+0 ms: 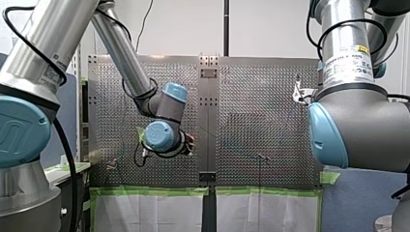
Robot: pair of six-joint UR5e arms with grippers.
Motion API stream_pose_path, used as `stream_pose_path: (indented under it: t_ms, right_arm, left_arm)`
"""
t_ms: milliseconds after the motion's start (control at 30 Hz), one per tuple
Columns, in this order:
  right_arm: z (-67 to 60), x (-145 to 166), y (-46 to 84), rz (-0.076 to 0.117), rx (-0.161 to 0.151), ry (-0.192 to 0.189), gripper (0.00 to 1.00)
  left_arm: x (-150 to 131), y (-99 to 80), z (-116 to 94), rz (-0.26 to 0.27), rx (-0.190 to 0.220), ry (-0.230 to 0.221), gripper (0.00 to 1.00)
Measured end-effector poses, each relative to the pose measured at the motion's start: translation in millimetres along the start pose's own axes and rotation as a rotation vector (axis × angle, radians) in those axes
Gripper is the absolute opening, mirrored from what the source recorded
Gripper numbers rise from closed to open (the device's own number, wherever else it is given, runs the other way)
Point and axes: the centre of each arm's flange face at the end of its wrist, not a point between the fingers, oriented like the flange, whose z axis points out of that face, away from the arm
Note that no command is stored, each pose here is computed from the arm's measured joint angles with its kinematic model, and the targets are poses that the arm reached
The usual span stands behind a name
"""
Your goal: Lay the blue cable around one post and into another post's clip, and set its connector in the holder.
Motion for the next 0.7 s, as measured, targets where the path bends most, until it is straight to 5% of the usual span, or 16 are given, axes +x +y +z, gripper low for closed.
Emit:
stream_pose_path:
  t_ms: [267,700]
  right_arm:
    - [0.0,0,0.0,0.0,0.0,0.0,1.0]
    - [0.0,0,0.0,0.0,0.0,0.0,1.0]
  left_arm:
    - [7,-44.7,8,-0.072,0.113,-0.051,1.0]
    - [29,-45.1,31,-0.116,0.107,-0.086,1.0]
